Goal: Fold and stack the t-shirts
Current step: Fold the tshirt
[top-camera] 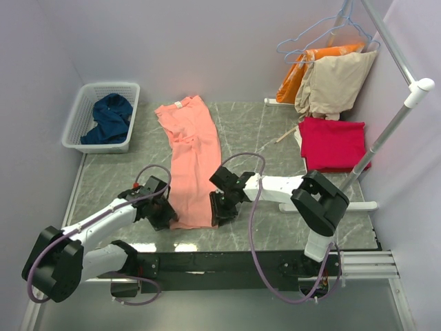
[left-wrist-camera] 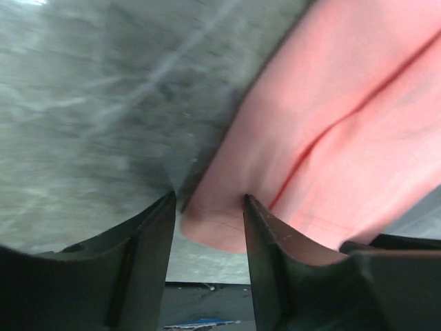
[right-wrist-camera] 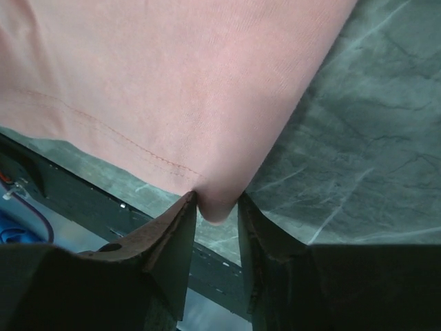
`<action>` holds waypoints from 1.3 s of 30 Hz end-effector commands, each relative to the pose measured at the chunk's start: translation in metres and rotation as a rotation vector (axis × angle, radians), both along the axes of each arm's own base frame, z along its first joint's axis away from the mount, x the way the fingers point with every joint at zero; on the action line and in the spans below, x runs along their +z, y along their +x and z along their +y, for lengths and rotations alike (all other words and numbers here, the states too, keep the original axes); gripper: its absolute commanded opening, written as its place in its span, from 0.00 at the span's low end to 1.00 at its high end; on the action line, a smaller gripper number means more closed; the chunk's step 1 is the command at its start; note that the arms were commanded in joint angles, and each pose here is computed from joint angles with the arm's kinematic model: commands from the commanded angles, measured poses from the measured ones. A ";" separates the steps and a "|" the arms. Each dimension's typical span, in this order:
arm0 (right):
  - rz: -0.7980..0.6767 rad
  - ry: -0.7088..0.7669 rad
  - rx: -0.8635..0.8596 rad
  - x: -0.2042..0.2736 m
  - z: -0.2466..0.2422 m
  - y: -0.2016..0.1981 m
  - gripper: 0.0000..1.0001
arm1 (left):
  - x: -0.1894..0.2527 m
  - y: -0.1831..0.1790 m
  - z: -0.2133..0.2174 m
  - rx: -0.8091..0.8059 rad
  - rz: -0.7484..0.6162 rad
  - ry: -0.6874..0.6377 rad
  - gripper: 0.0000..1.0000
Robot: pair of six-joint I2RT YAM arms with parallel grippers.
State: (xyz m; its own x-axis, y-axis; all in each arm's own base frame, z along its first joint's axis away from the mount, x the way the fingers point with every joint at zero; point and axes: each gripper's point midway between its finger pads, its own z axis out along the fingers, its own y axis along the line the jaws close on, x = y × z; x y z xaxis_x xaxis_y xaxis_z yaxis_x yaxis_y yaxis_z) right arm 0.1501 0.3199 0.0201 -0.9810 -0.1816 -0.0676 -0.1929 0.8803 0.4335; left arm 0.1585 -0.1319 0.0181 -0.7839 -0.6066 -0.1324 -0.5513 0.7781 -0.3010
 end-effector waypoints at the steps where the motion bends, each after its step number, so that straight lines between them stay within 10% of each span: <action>1: 0.011 -0.005 0.005 0.004 0.009 -0.002 0.36 | -0.011 -0.007 -0.015 -0.058 0.017 -0.035 0.47; 10: -0.004 -0.057 -0.017 0.002 -0.004 -0.004 0.00 | -0.017 -0.017 -0.007 -0.053 0.060 0.030 0.01; 39: -0.056 -0.049 0.005 0.024 -0.056 -0.035 0.00 | 0.025 -0.059 -0.007 -0.019 0.052 0.073 0.01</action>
State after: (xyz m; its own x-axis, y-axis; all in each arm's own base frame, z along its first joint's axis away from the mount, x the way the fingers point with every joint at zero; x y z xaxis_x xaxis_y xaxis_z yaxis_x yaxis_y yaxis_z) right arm 0.1244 0.2777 0.0220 -0.9828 -0.1704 -0.0709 -0.1846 0.9130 0.3639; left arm 0.1160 -0.1509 0.0264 -0.8246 -0.5560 -0.1045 -0.5158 0.8148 -0.2646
